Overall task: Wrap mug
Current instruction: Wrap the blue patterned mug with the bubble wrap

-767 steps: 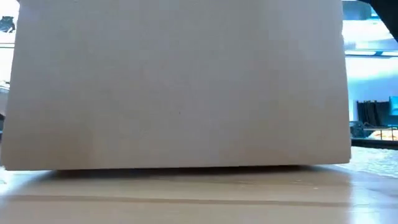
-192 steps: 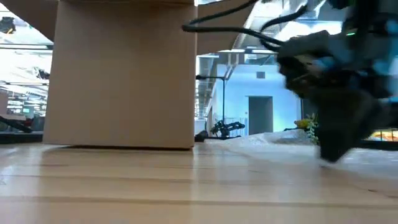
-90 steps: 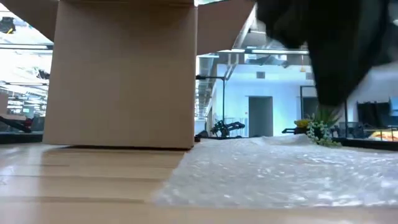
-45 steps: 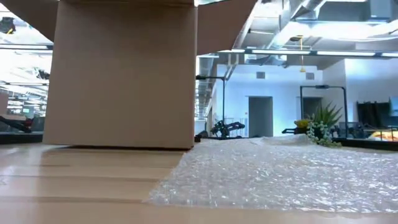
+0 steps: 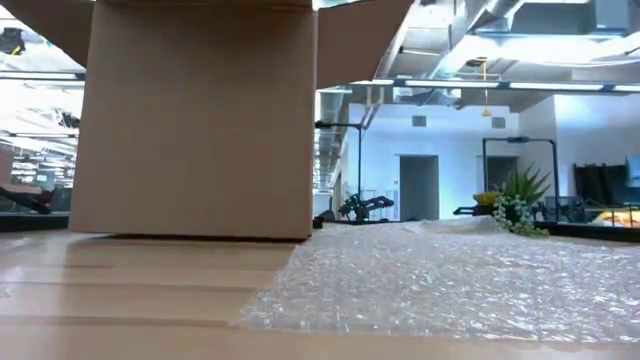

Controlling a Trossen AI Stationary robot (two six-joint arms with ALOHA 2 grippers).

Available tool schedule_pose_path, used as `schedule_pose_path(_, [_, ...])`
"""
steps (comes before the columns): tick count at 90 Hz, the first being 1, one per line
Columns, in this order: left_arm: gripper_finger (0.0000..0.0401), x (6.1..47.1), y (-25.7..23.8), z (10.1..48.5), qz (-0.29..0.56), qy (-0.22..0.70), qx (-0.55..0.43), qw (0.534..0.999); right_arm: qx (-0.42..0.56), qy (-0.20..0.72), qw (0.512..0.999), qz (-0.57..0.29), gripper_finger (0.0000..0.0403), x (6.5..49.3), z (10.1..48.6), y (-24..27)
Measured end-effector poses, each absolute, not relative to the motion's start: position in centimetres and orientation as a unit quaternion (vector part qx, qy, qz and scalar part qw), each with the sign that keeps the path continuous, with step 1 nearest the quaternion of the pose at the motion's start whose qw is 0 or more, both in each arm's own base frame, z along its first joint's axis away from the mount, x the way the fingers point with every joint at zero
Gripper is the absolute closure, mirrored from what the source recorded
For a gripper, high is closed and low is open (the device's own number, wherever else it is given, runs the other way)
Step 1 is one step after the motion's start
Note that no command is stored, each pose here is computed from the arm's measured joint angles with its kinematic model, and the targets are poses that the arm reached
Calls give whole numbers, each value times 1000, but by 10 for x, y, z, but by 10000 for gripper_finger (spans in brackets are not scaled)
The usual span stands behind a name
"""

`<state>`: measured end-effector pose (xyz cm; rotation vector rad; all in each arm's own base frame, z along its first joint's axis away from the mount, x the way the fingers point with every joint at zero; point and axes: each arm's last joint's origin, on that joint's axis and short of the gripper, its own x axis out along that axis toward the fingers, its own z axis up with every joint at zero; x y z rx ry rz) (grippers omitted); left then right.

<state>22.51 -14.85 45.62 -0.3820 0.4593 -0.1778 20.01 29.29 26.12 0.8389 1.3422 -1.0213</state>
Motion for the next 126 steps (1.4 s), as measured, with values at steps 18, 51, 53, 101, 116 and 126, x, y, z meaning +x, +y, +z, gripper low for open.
schedule_pose_path(18, [226, 229, -147, 462, -92, 196, -184, 959, 344, 626, 581, -390, 178, 196, 225, 299])
schedule_pose_path(51, [226, 229, -146, 462, -83, 194, -207, 955, 315, 673, 578, -338, 340, 199, 196, 294])
schedule_pose_path(53, [226, 229, -146, 462, -79, 193, -209, 955, 306, 678, 576, -338, 357, 199, 196, 292])
schedule_pose_path(101, [226, 226, -151, 462, -85, 198, -224, 951, 221, 671, 667, -237, 397, 274, 279, 192])
schedule_pose_path(116, [226, 226, -151, 463, -88, 196, -227, 950, 175, 661, 702, -196, 397, 325, 261, 141])
schedule_pose_path(126, [226, 227, -151, 463, -88, 193, -229, 950, 138, 660, 714, -189, 397, 346, 248, 112])
